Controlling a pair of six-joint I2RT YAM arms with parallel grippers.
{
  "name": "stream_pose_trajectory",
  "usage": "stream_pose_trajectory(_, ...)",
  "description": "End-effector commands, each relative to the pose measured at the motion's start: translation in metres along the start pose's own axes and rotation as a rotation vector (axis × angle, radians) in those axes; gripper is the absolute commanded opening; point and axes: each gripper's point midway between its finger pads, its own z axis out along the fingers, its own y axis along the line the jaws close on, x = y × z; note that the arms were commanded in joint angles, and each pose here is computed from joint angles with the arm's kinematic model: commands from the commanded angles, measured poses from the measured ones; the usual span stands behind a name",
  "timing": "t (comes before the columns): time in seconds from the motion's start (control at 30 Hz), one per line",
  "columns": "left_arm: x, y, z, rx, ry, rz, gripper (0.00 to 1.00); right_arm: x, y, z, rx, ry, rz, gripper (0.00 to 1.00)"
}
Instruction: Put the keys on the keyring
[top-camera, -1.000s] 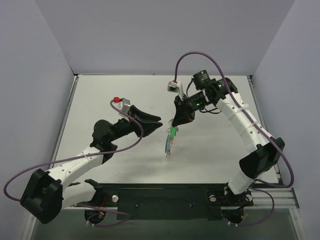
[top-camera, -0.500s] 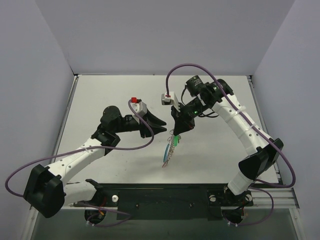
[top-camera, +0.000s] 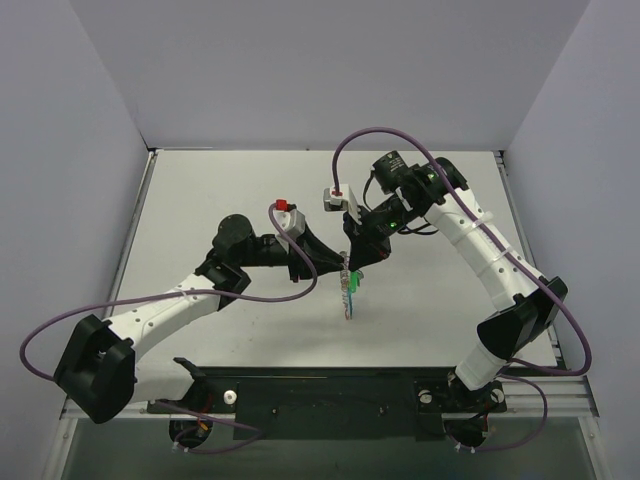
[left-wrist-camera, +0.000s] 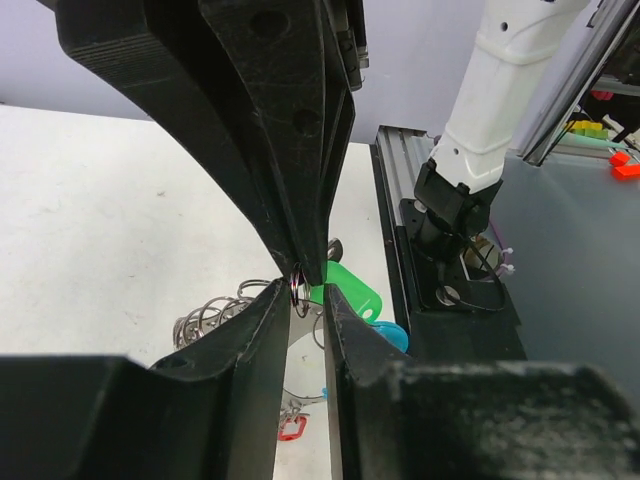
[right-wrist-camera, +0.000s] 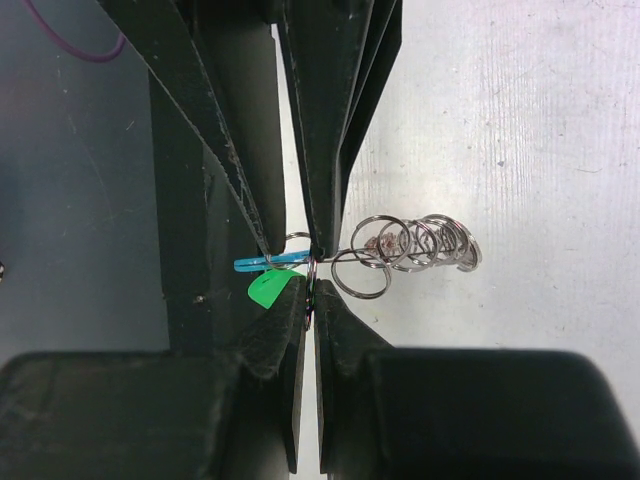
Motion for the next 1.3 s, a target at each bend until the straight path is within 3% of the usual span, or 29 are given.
stream_pose_trajectory(0.0,-0.0234,-0.0055,0.0082,0.04,-0.052,0.052,0.28,-0.0103,0.0153,-0.0089,-0.024,-0.033,-0.034,0.0)
stream_pose_trajectory(0.4,-0.0199,-0.0014,0.0125,0.022,-0.025,0.043,0.23,-0.0097,0.0157,-0.0071,-0.031,-0.03,-0.03,0.0)
stream_pose_trajectory(0.6,-0.017,-0.0017,0.0146,0.029,-0.004,0.026,0.13,-0.01,0.0163,-0.0074,-0.031,-0.032,-0.03,0.0)
stream_pose_trajectory(0.87,-0.0142,-0.003,0.0151,0.034,0.011,0.01,0.2,-0.0104,0.0173,-0.0075,-0.033,-0.033,-0.031,0.0)
stream_pose_trajectory(1.1,-0.0135,-0.0034,0.0169,0.045,0.018,0.002,0.19,-0.0095,0.0175,-0.0077,-0.033,-0.032,-0.027,0.0)
stream_pose_trajectory(1.13,-0.0137,-0.0034,0.0166,0.046,0.017,0.003,0.18,-0.0097,0.0178,-0.0077,-0.033,-0.034,-0.028,0.0)
stream_pose_trajectory(1.2,-0.0142,-0.0056,0.0172,0.06,0.018,0.003,0.02,-0.0088,0.0176,-0.0072,-0.034,-0.031,-0.026,0.0)
stream_pose_trajectory(1.27,-0.0152,-0.007,0.0175,0.068,0.017,-0.001,0.0,-0.0093,0.018,-0.0072,-0.034,-0.031,-0.027,0.0)
